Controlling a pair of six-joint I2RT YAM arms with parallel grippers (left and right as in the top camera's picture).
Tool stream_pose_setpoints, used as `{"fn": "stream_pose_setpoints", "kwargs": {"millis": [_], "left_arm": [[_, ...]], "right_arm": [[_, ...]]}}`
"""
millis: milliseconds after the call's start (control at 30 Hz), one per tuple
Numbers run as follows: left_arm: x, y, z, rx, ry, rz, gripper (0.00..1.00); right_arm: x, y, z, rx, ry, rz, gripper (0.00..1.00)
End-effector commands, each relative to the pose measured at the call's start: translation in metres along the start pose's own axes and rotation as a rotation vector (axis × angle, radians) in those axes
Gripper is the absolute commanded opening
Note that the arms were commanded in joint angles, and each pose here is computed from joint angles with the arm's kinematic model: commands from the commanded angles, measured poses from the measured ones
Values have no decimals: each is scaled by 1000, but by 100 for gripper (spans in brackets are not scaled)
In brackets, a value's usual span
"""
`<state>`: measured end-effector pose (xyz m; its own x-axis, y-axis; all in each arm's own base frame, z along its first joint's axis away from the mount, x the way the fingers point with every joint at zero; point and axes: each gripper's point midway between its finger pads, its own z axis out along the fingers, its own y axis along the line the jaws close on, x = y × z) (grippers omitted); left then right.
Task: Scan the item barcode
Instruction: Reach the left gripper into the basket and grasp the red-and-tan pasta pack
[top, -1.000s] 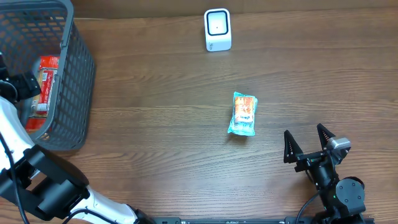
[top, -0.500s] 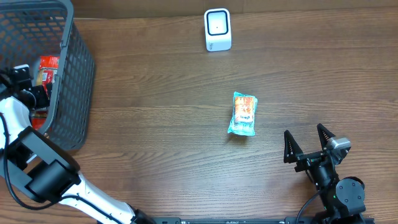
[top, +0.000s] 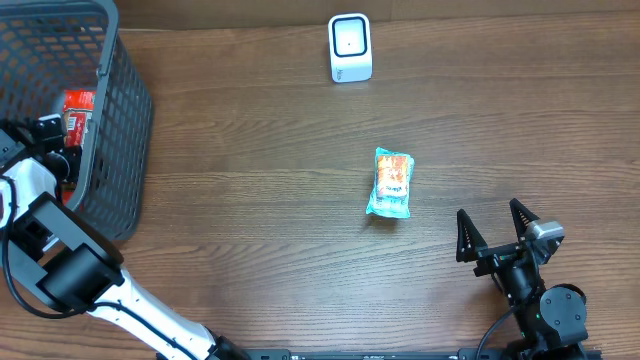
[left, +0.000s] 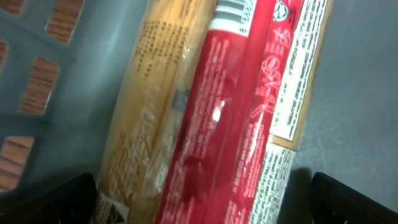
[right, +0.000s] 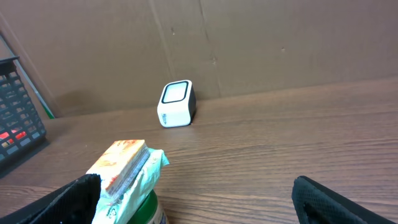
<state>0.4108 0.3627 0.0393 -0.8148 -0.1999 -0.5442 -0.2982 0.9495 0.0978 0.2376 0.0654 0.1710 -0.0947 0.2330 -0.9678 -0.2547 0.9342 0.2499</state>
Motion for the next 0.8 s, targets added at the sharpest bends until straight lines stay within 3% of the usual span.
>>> {"fn": "stream_pose_setpoints", "kwargs": {"millis": [0, 300, 400, 500, 767], "left_arm": [[18, -8, 16, 32, 49, -13, 100], [26, -21, 14, 58, 101, -104, 84], [23, -19, 13, 49, 94, -121, 89], [15, -15, 10, 36, 70, -115, 100], [-6, -11, 10, 39, -9, -102, 100]], "right_arm": [[2, 0, 0, -3, -2, -8, 100], [2, 0, 0, -3, -2, -8, 100], [2, 0, 0, -3, -2, -8, 100], [2, 0, 0, -3, -2, -8, 100], [2, 0, 0, -3, -2, -8, 100]]}}
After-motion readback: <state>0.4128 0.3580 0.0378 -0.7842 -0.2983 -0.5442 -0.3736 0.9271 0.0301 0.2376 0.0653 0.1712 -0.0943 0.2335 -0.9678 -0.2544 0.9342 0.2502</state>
